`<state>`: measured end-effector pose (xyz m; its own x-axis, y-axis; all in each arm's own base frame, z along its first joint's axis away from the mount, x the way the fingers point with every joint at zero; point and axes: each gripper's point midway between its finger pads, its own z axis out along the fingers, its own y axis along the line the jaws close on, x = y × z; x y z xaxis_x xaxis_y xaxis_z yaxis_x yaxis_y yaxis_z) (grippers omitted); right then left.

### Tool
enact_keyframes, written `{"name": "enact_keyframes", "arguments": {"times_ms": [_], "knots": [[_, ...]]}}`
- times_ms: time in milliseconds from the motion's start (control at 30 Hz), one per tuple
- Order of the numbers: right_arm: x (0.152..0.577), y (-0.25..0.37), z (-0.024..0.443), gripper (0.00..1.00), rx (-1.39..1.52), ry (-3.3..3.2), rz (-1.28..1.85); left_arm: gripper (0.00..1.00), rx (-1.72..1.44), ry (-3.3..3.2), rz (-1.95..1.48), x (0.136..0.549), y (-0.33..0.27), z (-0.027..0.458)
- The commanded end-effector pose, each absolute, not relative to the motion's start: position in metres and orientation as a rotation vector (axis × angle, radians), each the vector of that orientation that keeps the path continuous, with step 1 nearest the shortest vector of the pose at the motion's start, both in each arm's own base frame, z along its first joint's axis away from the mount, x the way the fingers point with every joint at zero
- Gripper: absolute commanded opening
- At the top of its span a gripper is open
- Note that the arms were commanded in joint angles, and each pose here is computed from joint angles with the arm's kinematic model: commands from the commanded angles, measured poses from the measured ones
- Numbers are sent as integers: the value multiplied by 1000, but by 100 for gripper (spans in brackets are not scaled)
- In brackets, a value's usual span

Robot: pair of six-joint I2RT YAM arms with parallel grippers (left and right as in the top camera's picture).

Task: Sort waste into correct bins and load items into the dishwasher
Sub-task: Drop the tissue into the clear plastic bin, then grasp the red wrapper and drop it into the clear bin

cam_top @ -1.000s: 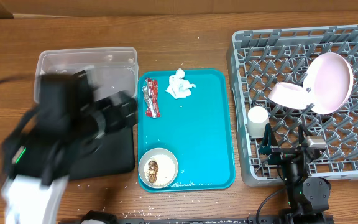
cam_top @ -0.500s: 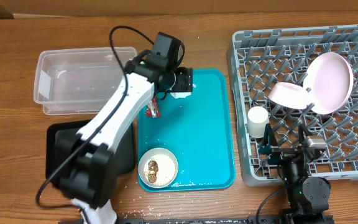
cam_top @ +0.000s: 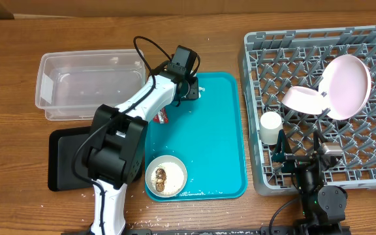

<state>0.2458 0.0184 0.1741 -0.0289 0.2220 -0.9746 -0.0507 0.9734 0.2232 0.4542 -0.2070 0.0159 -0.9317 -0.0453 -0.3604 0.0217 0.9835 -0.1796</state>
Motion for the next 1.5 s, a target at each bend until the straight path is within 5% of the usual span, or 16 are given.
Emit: {"name": "enact_keyframes", "arguments": {"times_ms": [0, 333, 500, 533, 600, 633, 767, 1000, 1467], "knots": [[246, 17, 173, 100, 138, 1581, 210, 4, -20, 2756, -274, 457, -210, 28], [246, 17, 173, 100, 138, 1581, 210, 4, -277, 2635, -56, 433, -119, 178], [246, 17, 173, 100, 138, 1581, 210, 4, -421, 2571, 188, 428, -53, 195], [246, 17, 173, 100, 138, 1581, 210, 13, -440, 2577, 202, 430, -45, 190], [246, 17, 173, 100, 138, 1581, 210, 59, -461, 2585, 230, 437, -32, 180], [246, 17, 173, 100, 138, 1581, 210, 69, -451, 2588, 241, 441, -26, 176], [246, 17, 173, 100, 138, 1581, 210, 52, -373, 2629, 137, 443, -32, 180], [246, 17, 173, 100, 138, 1581, 210, 56, -188, 2661, 81, 422, -91, 195], [246, 17, 173, 100, 138, 1581, 210, 55, -266, 2831, 352, 397, -122, 56]]}}
